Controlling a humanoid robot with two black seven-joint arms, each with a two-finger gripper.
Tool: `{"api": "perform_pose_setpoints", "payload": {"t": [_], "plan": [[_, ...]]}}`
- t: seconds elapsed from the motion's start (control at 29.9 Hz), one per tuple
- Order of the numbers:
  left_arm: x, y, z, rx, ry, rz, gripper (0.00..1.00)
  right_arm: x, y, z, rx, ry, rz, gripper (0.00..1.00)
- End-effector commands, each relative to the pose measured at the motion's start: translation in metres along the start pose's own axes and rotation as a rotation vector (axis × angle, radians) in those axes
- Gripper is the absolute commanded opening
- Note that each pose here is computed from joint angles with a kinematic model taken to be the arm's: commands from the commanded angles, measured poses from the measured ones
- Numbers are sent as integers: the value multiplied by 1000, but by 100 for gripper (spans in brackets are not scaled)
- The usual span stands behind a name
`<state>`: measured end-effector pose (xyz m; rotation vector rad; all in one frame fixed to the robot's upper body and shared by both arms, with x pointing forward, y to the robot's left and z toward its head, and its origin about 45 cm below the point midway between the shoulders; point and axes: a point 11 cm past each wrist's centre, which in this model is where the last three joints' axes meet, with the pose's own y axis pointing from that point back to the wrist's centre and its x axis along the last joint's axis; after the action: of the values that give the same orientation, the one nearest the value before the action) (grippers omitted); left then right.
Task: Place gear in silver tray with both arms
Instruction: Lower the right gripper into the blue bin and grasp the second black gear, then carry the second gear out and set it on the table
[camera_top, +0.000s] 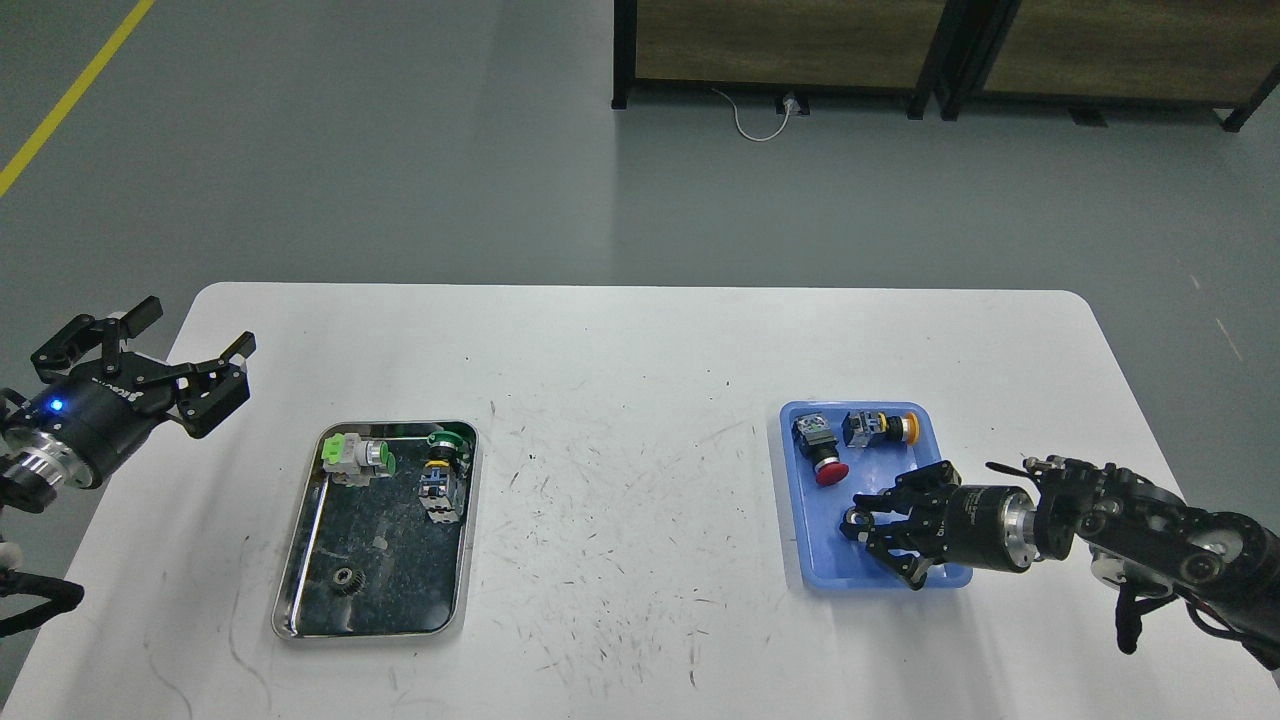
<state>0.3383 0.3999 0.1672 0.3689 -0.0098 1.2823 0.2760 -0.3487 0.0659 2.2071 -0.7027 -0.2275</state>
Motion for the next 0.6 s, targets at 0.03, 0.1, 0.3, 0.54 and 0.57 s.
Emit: {"api": "perform_pose_setpoints", "payload": {"t": [0.03, 0.1, 0.3, 0.54, 0.57], "plan": [[0, 0, 0, -1, -1, 0, 98, -5, -3, -13, 32, 8, -34, 29], [1, -1, 1, -2, -2, 2, 98, -4, -5, -22, 47, 17, -46, 29], [1, -3, 5, -12, -5, 4, 98, -4, -22, -63, 114, 66, -90, 29], [-5, -6, 4, -15, 3, -1, 98, -35, -64, -102, 127, 170, -215, 29], [-6, -7, 4, -16, 4, -2, 98, -40, -69, -106, 129, 179, -228, 29]]}}
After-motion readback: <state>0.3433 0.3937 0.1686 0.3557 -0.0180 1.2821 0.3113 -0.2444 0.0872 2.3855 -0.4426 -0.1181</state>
